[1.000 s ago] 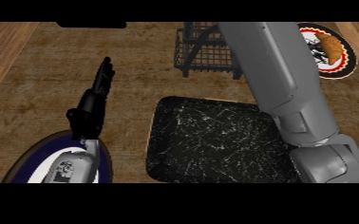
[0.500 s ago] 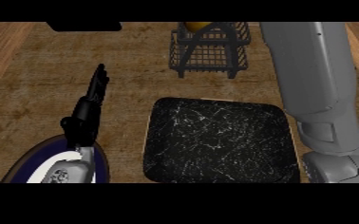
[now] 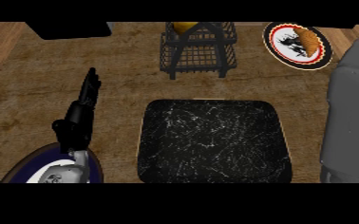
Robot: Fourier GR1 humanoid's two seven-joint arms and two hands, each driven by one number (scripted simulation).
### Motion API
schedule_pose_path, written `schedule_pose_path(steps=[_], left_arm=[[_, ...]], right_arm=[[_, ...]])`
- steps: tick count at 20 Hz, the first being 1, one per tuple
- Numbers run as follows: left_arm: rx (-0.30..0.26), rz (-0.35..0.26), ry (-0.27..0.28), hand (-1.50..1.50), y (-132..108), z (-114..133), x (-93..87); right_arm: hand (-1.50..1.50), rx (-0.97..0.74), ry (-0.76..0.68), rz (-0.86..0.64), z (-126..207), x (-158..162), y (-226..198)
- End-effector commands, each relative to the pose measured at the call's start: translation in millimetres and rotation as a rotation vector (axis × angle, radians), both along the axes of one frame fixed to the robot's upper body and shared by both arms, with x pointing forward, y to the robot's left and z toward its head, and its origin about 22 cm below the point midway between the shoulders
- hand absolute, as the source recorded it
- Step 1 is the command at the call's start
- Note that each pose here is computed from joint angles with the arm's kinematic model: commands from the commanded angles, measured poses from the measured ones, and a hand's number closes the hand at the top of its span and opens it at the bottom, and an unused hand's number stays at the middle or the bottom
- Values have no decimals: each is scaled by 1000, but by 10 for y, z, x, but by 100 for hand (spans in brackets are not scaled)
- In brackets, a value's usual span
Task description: Pick the lemon from the tray and place it in the tiered basket
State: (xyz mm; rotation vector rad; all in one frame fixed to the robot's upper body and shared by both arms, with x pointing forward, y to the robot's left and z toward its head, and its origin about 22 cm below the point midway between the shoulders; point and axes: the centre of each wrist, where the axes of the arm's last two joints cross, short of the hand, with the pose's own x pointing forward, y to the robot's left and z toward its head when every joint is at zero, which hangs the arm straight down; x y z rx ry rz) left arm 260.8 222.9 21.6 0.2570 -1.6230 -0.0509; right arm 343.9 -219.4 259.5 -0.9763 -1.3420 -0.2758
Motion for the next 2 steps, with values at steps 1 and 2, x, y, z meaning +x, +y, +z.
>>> schedule_pose_path(steps=[1, 2], left_arm=[[-2, 5, 16, 0, 56, -40, -20], [1, 23, 5, 0, 78, 6, 8]], right_arm=[[-150, 38, 36, 10, -164, -585, -347], [-150, 39, 15, 33, -242, -723, -442]])
